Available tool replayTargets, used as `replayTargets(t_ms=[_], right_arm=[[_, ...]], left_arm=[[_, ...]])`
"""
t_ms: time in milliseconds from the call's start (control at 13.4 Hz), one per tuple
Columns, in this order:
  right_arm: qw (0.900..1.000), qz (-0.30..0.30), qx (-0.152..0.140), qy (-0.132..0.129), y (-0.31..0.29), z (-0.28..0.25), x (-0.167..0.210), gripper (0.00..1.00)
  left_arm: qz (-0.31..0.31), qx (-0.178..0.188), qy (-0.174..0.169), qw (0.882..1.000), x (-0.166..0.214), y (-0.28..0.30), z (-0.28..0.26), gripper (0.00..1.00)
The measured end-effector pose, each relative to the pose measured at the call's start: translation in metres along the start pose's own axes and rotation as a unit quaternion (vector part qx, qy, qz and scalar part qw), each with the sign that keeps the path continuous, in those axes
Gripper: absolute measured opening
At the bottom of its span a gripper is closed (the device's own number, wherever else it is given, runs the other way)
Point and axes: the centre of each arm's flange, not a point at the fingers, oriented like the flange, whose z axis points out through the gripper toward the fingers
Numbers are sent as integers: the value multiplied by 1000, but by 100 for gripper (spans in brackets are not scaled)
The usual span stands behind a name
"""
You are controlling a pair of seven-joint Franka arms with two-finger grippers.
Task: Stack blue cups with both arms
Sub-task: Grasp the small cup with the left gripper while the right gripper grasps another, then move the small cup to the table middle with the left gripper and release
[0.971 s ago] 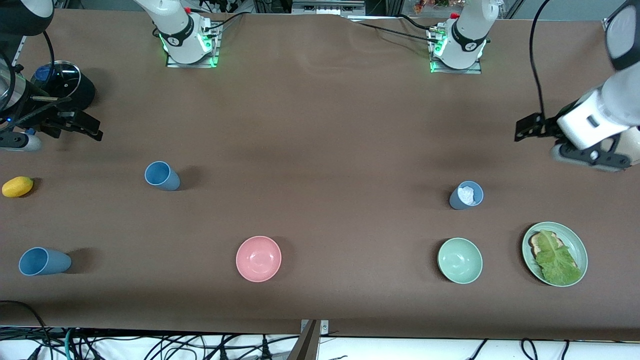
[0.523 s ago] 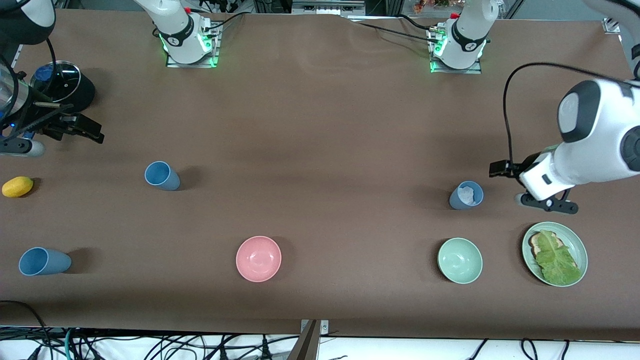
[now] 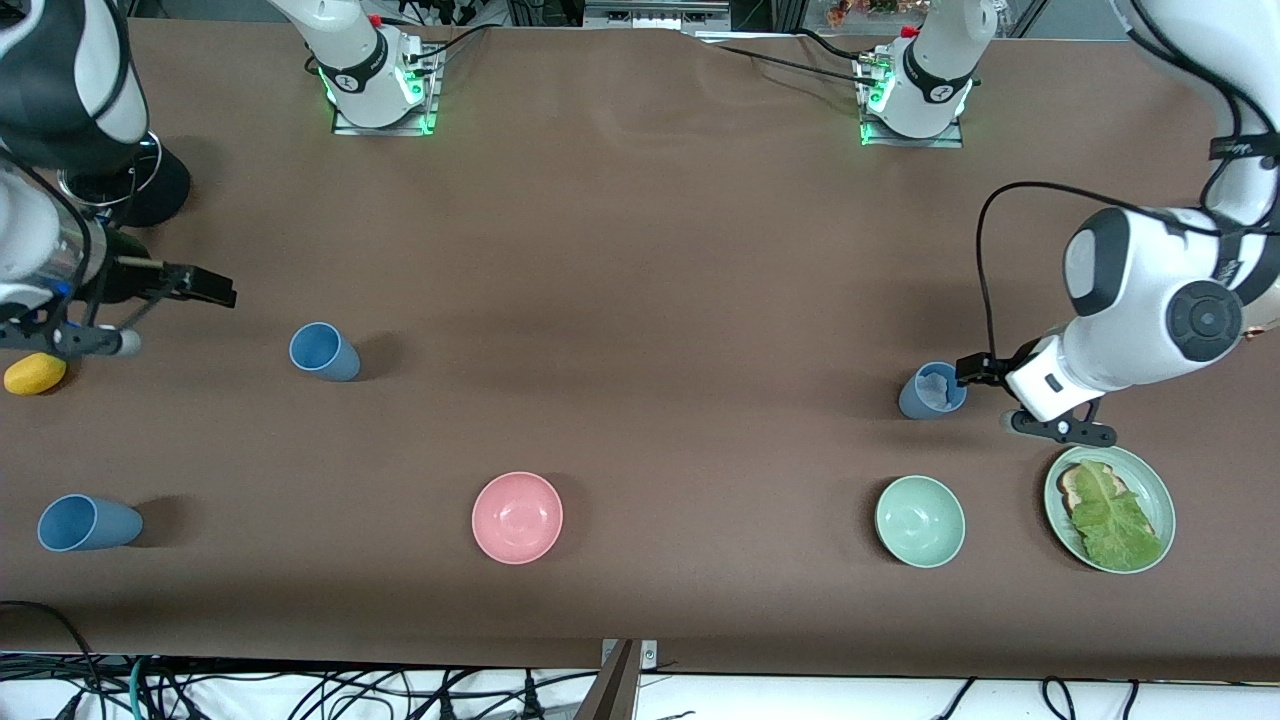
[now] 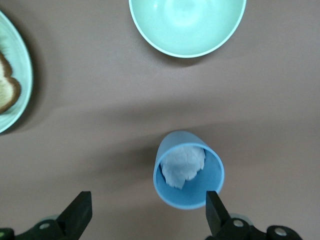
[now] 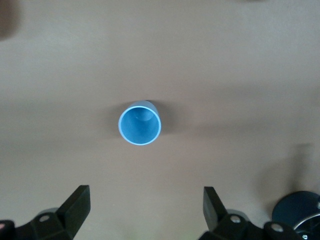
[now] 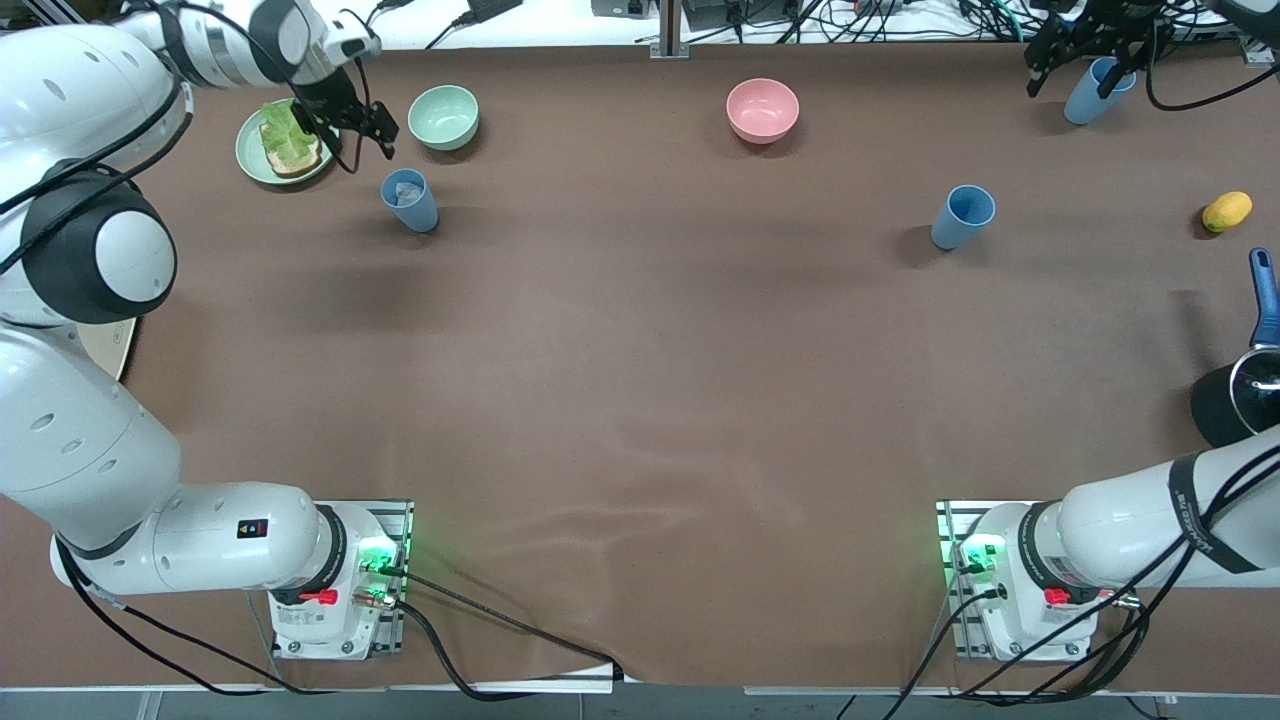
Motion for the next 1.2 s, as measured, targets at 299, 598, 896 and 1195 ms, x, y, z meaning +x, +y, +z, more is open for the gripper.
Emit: replayTargets(t_ms=[299,598,896,1195], right_arm=[[999,29,3,-38,39,47,21,100],[999,26,-1,-34,38,66,32,100],[1000,17,-4,-2,30,122,39,100],[1000,2,-3,23,13,175,32,100]], left_arm=[[-1,-4,-10,1000,2,-2,50,100],[-2,-5,-12,1000,1,-3,60,63],[-1,-5,-9,1000,2,-1,57,20],[-6,-17,6,1000,11,54,27,5]])
